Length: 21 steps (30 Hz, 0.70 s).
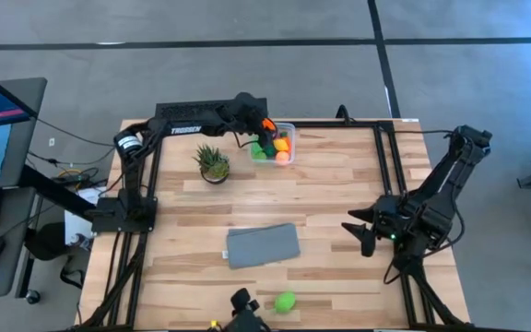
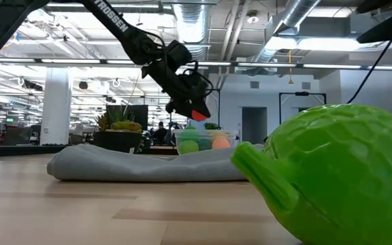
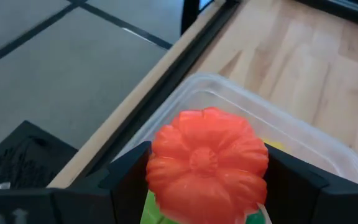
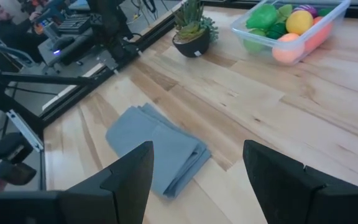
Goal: Pick and placing Produce into tupperware
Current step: Put the tangerine into the bin
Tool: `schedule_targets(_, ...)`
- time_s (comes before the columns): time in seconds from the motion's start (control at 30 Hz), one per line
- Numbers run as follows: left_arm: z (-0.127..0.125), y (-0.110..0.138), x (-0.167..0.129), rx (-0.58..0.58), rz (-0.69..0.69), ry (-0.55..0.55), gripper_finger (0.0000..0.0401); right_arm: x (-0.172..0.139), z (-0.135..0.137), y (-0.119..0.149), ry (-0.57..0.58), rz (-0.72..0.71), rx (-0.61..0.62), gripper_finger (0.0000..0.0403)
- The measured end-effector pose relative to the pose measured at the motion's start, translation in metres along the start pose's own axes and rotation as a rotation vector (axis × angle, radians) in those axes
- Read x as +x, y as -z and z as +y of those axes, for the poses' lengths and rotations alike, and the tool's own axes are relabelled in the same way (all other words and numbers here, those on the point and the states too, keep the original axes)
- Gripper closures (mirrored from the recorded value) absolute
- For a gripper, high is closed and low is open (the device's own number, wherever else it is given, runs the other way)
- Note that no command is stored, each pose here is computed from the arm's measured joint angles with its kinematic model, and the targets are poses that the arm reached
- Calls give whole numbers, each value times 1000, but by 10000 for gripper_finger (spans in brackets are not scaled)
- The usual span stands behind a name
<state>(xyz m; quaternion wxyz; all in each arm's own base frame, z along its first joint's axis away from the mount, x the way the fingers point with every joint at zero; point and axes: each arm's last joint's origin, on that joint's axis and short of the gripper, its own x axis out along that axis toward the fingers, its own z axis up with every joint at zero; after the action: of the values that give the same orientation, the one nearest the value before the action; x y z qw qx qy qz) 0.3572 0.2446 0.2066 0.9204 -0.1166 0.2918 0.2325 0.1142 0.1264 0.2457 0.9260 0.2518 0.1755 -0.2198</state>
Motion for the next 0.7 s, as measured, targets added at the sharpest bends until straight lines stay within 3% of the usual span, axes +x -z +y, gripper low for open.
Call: schedule_targets(0.7, 17, 15, 8, -102, 93, -65, 159, 11, 2, 4, 60, -16, -12, 131)
